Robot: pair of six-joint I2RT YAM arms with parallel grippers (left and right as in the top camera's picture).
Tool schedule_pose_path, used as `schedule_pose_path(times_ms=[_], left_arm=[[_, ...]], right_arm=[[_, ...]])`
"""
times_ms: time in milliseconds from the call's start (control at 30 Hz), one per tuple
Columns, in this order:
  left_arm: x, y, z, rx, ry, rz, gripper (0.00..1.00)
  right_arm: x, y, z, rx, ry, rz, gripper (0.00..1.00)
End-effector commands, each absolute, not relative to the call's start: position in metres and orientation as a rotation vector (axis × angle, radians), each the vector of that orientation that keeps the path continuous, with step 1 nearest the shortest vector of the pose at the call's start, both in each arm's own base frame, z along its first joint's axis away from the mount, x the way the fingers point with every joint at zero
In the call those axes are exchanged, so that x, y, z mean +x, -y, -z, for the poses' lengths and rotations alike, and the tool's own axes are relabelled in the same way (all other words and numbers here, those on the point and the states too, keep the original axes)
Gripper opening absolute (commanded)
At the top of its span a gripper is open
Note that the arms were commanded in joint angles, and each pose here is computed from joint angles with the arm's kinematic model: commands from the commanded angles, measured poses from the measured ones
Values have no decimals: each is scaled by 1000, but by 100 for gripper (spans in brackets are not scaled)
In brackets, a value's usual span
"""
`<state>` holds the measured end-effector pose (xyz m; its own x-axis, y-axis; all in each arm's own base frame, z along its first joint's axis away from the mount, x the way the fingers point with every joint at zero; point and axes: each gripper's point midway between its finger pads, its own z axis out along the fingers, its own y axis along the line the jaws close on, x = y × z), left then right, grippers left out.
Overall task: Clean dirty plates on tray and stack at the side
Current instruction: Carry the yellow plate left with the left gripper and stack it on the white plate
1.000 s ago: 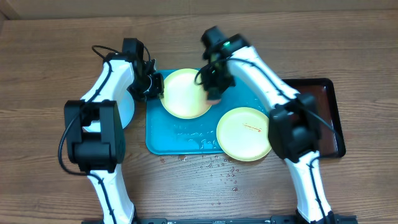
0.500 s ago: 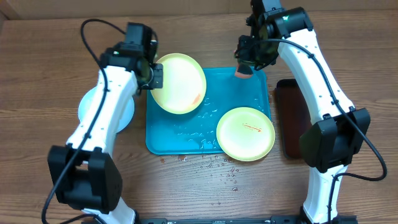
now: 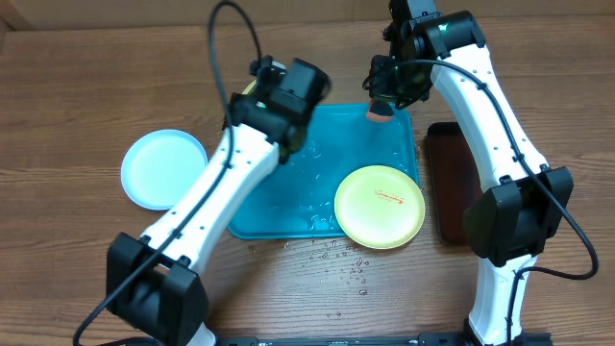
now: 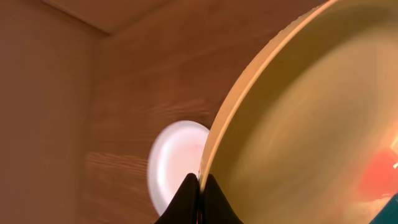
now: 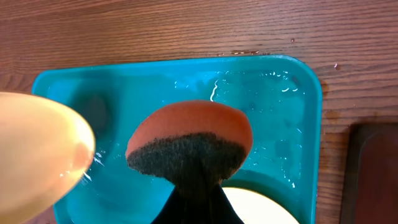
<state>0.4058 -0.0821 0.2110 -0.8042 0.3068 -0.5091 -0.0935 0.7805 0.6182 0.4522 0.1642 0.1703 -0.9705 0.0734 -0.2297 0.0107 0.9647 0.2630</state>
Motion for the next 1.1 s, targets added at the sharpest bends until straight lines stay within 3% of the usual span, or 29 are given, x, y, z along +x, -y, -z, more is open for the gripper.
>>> schedule_pose_path(times_ms=[0, 267, 600, 867, 1067], left_arm=[[400, 74, -265, 8, -2111, -1029, 4], [388, 87, -299, 2, -1913, -1179, 4], [386, 93, -301, -21, -1893, -1150, 4], [397, 92, -229, 41, -2309, -791, 4], [398, 63, -188, -94, -2597, -449, 4]], right_arm=[[455, -162, -179, 60, -2848, -378, 4], [455, -162, -179, 60, -2848, -378, 4], [455, -162, -179, 60, -2848, -377, 4], [455, -160, -178, 64, -2850, -358, 4], [453, -159, -178, 64, -2858, -353, 4]])
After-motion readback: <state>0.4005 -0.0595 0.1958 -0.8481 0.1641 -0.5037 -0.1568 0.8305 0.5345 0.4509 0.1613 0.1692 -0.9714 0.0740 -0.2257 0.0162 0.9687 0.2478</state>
